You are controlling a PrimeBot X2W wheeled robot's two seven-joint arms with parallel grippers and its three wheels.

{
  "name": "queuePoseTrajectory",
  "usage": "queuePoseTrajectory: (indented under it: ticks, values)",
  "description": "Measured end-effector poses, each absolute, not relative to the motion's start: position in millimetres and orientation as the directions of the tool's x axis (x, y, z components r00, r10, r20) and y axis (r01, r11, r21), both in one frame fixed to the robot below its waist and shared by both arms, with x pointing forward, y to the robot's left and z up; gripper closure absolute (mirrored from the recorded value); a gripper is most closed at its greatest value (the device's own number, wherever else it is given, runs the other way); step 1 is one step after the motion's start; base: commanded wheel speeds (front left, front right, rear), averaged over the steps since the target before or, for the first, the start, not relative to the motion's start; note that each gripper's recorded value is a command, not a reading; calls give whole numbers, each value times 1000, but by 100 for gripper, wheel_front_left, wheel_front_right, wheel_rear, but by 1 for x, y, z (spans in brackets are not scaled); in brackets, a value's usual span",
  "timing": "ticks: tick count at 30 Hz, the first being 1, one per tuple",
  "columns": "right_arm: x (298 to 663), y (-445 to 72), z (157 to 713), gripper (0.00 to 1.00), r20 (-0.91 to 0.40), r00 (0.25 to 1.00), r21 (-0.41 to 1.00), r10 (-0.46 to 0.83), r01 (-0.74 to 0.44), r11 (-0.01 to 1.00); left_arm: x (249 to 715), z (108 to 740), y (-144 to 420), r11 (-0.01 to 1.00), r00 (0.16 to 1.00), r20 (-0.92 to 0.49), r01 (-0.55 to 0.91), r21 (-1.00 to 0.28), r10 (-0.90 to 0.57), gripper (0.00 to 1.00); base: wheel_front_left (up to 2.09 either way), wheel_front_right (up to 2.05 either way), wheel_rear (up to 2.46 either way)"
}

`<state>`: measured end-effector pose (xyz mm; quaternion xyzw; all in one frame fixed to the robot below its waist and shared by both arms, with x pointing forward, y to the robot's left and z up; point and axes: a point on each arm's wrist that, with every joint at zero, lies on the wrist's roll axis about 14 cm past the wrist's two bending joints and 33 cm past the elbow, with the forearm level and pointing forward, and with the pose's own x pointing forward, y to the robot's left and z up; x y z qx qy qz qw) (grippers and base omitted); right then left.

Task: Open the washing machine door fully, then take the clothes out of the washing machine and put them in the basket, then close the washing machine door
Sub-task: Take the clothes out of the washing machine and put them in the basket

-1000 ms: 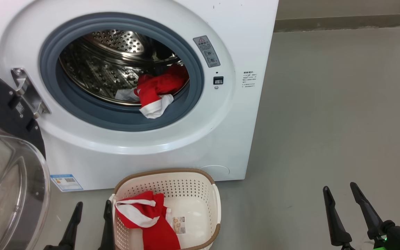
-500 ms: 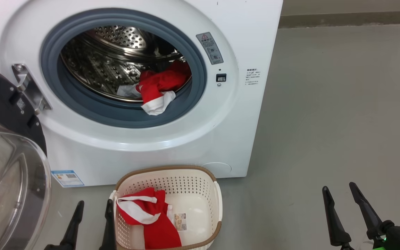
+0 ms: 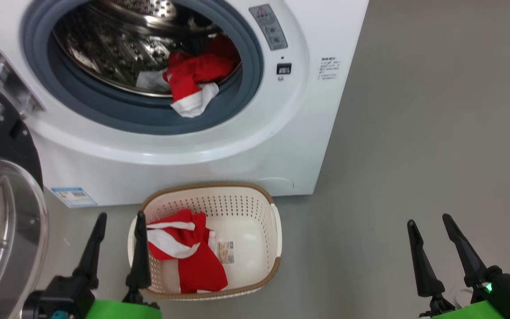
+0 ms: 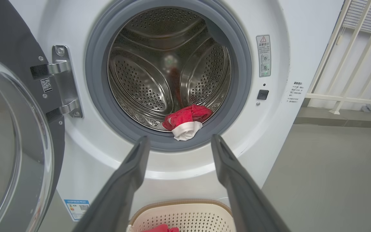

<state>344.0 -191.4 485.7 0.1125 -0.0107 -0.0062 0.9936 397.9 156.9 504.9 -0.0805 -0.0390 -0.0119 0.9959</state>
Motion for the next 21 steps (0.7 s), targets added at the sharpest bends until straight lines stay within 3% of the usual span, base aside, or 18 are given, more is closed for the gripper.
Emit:
queuePoseTrajectory:
  ticks: [21]
  values:
    - [392,-189,447,0,-71,997,229,-4,21,973,482,482,159,984,998,66,20,-179,-8,0,0,0,0]
